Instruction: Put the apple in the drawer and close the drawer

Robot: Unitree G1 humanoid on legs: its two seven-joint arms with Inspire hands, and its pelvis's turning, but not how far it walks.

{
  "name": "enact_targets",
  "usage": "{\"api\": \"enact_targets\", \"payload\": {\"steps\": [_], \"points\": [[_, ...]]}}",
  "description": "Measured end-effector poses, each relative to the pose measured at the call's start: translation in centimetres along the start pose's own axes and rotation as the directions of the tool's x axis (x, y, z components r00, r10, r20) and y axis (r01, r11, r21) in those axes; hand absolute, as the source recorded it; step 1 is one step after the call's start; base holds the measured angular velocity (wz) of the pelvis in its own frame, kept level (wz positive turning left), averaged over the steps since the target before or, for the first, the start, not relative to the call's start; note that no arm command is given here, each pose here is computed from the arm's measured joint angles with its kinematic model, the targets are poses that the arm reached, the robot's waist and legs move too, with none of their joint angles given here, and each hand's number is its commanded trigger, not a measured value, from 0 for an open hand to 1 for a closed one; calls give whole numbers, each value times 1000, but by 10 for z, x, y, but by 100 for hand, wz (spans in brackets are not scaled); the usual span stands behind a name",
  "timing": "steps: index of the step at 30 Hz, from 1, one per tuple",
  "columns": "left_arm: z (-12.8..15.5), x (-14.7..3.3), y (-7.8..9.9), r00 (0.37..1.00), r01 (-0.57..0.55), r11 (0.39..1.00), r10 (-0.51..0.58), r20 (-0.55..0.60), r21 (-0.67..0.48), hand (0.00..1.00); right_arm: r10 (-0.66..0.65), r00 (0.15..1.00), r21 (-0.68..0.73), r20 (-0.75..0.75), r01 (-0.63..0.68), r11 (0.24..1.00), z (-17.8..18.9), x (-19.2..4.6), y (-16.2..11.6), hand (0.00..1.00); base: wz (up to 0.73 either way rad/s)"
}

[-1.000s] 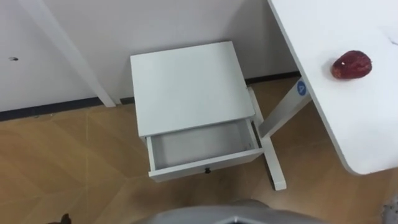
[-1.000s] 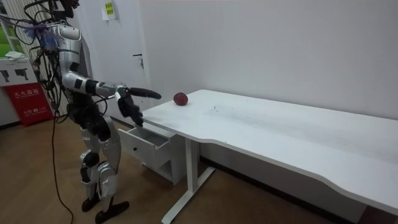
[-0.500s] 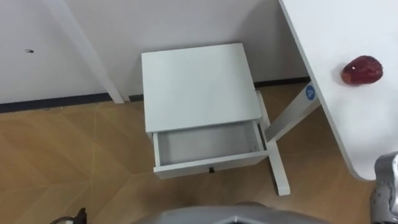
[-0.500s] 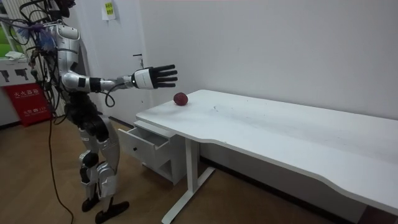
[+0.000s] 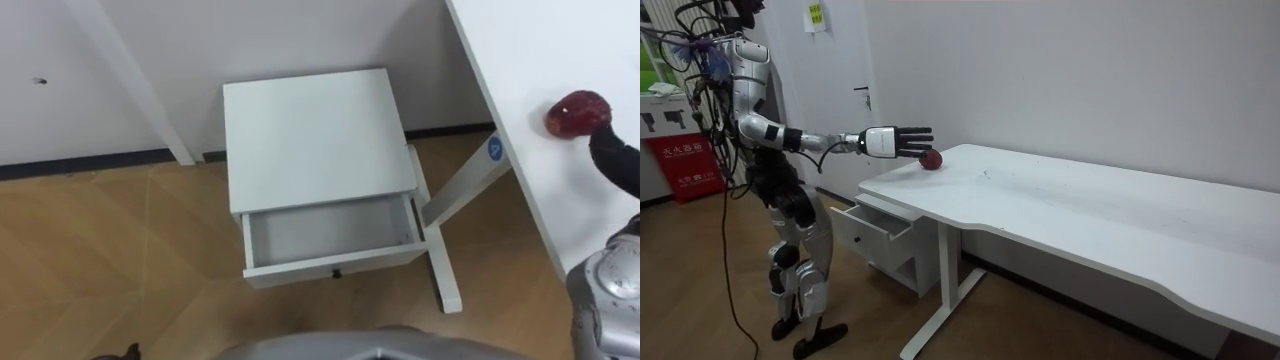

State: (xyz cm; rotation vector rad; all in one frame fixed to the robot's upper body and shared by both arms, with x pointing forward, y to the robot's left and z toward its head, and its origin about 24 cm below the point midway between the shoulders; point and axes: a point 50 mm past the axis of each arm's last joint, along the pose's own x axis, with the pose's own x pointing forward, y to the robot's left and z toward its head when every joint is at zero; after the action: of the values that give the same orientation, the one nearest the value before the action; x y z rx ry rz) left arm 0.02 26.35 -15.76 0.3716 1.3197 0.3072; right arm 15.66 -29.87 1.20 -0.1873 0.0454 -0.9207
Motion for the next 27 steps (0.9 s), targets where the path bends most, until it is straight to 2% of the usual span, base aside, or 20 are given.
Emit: {"api": "enact_targets", "payload": {"steps": [7,14,27], "points": [[-1,0,0,1000,0,1000,0,-2,1,0,38,999,-5,-7,-38,999,-2,-1,1,0,0],[-1,0,0,1000,0,1000,0,-3,1,0,93,992,-52,-85,-97,994,-20,-6,4,0,0],[1,0,0,1000,18,1000,-18,6,15,0,179,980,-58,-87,-185,981,-21,-9,10,0,0]]}}
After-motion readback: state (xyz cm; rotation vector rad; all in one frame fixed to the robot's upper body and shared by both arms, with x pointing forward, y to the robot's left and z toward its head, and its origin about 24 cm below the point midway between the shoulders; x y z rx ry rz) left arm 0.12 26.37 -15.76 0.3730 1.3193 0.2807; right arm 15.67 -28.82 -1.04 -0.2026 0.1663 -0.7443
